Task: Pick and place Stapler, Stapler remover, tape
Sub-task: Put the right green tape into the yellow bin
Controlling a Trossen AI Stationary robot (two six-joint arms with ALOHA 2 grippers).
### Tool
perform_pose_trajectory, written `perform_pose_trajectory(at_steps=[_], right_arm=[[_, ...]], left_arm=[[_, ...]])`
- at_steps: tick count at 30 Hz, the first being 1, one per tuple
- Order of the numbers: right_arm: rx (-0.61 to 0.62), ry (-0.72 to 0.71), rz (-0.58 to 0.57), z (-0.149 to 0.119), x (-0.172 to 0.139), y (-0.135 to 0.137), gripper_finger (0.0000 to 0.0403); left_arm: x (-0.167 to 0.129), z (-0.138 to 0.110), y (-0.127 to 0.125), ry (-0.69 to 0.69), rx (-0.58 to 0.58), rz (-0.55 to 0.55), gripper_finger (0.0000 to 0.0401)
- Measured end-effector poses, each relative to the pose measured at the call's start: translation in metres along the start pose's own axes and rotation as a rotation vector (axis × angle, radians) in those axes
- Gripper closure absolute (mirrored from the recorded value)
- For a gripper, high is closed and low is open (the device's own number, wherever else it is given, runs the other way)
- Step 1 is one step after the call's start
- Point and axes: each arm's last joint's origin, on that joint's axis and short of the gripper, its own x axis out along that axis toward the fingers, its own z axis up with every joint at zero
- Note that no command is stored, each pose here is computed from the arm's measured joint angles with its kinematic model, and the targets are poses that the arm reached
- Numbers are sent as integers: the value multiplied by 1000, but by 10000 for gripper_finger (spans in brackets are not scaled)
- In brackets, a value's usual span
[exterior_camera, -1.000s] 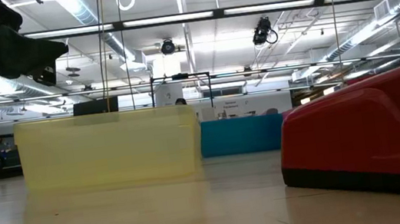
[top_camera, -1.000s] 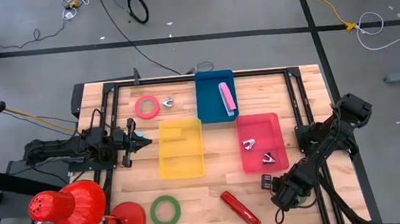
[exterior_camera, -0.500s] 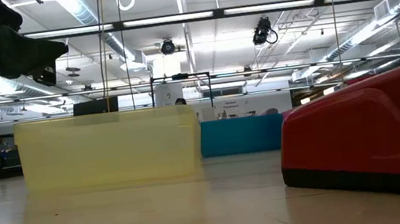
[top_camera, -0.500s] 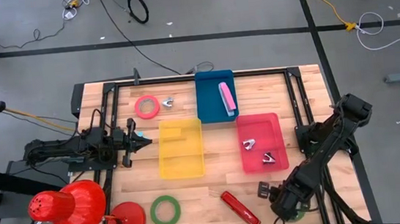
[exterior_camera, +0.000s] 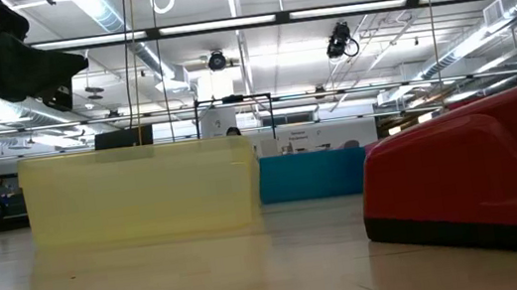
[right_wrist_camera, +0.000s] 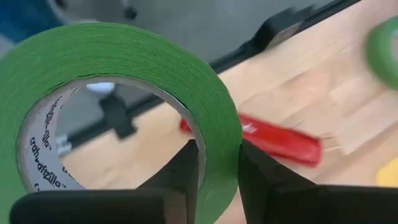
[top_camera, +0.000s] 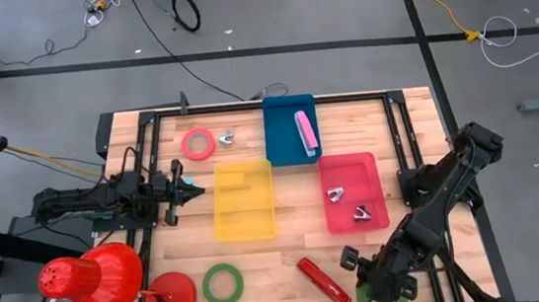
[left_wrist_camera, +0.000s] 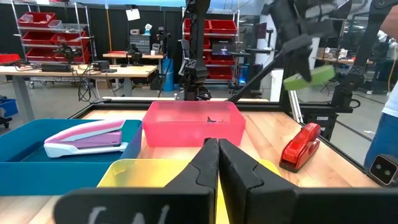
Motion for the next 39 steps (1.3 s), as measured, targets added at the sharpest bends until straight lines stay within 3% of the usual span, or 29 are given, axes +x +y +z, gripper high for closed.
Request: perform_pose_trajectory(at_steps=[8, 16, 27, 39], right_arm=[[120, -122, -100, 19, -39, -42, 320], [282, -218, -249, 15, -87, -102, 320], [460, -308, -485, -18, -147, -173, 321], [636, -294, -663, -66, -176, -215, 321]], left_arm=[[0, 0, 0, 0, 0, 0, 385], [0, 0, 0, 0, 0, 0, 385], [0, 0, 0, 0, 0, 0, 385], [0, 0, 0, 0, 0, 0, 385]])
